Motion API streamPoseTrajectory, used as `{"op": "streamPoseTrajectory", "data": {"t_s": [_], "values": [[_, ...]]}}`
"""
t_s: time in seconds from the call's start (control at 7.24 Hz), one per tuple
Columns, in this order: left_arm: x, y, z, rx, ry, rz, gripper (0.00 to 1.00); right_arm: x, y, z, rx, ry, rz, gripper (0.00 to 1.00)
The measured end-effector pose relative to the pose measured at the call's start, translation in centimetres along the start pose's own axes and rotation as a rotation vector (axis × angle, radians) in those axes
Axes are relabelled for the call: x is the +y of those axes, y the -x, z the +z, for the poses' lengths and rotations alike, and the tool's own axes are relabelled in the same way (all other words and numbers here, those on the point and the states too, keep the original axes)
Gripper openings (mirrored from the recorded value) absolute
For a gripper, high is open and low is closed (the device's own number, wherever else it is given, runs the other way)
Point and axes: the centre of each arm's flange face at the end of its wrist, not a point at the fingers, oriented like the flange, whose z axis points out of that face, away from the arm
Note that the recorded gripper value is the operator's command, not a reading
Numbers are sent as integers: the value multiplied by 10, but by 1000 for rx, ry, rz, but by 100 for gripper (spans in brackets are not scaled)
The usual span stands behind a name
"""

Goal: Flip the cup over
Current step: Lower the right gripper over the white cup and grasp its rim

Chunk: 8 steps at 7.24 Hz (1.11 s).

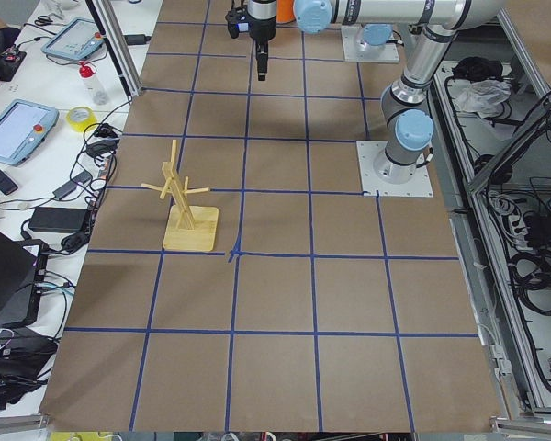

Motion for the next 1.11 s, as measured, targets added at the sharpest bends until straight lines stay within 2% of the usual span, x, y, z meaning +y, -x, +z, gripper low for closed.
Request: {"op": "streamPoseTrajectory", "data": {"t_s": [0.28, 0.55, 1.11], "values": [[0, 0, -1, 0, -1, 0, 100, -3, -33, 51, 17, 2, -26, 96], [0, 0, -1, 0, -2, 0, 100, 11, -52, 101, -3, -3, -33, 99], [0, 0, -1, 2, -3, 0, 100, 25, -52, 145, -14, -28, -58, 99]]}}
